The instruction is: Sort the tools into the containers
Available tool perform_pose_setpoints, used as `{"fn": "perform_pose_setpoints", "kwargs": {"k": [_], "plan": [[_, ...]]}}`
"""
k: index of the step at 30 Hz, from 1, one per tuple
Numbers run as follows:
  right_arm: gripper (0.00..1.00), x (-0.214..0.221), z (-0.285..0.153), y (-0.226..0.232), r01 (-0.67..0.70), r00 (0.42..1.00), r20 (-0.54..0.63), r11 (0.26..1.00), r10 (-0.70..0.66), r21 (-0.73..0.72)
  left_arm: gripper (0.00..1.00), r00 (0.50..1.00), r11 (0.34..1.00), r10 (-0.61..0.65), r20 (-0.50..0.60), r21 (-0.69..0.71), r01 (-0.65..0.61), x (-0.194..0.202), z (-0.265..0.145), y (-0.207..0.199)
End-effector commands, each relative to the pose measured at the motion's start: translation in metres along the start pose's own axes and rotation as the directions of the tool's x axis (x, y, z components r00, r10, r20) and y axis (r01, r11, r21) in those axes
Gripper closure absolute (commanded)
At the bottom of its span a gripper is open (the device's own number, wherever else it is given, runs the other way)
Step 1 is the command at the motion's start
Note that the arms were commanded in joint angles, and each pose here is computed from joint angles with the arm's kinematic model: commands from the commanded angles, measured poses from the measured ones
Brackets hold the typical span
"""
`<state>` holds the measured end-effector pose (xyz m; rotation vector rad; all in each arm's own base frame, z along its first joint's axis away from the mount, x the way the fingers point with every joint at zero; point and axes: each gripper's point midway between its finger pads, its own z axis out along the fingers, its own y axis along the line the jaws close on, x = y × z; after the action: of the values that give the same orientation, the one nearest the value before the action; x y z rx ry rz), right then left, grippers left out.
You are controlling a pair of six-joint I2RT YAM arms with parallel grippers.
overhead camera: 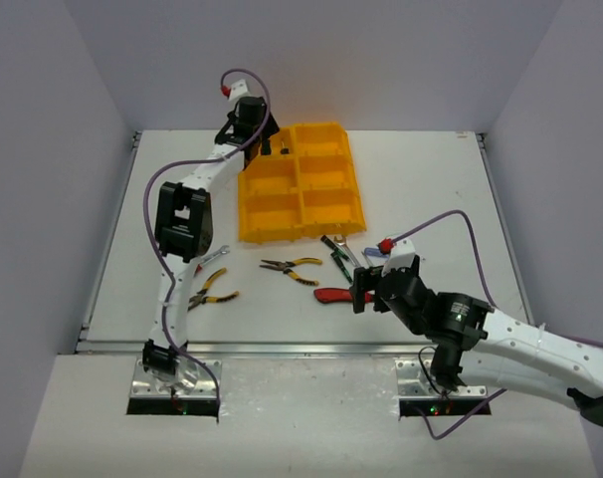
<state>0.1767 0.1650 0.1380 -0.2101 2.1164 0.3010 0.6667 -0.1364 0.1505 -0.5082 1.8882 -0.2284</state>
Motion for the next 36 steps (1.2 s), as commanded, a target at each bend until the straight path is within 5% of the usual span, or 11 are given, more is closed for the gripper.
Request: {"fn": "perform_pose_setpoints", "kwargs": {"k": [1, 4, 6, 8, 12, 14, 16, 22, 25, 36], "plan": [[0.01, -0.011, 0.016, 0.003, -0.024, 0.996, -0.090, 1.000, 0.024, 0.004, 0.28, 0.998, 0.988, -0.051, 0.046, 0.145, 0.044, -0.034, -0.015, -0.037], [0.01, -0.002, 0.040, -0.003, -0.048, 0.971, -0.233, 0.999, 0.052, 0.025, 0.02, 0.995, 0.972, -0.070, 0.066, 0.229, 0.054, -0.066, -0.047, -0.059], [0.01, 0.000, 0.051, -0.006, -0.007, 0.963, -0.270, 0.999, 0.019, 0.045, 0.00, 0.994, 0.963, -0.072, 0.079, 0.267, 0.049, -0.083, -0.068, -0.069], [0.04, 0.003, 0.068, -0.008, 0.053, 0.945, -0.327, 0.996, -0.027, 0.070, 0.00, 0.984, 0.944, -0.092, 0.150, 0.327, 0.039, -0.142, -0.132, -0.085], [0.30, 0.010, 0.101, 0.001, 0.120, 0.902, -0.421, 0.992, -0.095, 0.034, 0.00, 0.983, 0.942, -0.104, 0.153, 0.333, 0.047, -0.173, -0.220, -0.070], [0.40, 0.015, 0.115, 0.005, 0.148, 0.882, -0.454, 0.989, -0.125, 0.015, 0.00, 0.991, 0.938, -0.099, 0.085, 0.339, 0.065, -0.148, -0.257, -0.050], [0.41, 0.018, 0.126, 0.008, 0.165, 0.871, -0.471, 0.986, -0.139, 0.014, 0.00, 0.984, 0.907, -0.140, 0.108, 0.412, 0.084, -0.154, -0.319, -0.039], [0.53, 0.031, 0.164, -0.001, 0.254, 0.824, -0.533, 0.966, -0.191, 0.046, 0.00, 0.995, 0.875, -0.100, 0.015, 0.478, 0.081, -0.070, -0.400, 0.021], [0.55, 0.041, 0.173, -0.006, 0.271, 0.803, -0.561, 0.961, -0.201, 0.044, 0.00, 0.999, 0.879, -0.047, -0.021, 0.475, 0.051, -0.044, -0.411, 0.036], [0.91, 0.080, 0.179, -0.004, 0.249, 0.773, -0.593, 0.968, -0.225, -0.042, 0.00, 0.993, 0.867, 0.057, -0.103, 0.498, 0.002, 0.004, -0.425, 0.058]]}}
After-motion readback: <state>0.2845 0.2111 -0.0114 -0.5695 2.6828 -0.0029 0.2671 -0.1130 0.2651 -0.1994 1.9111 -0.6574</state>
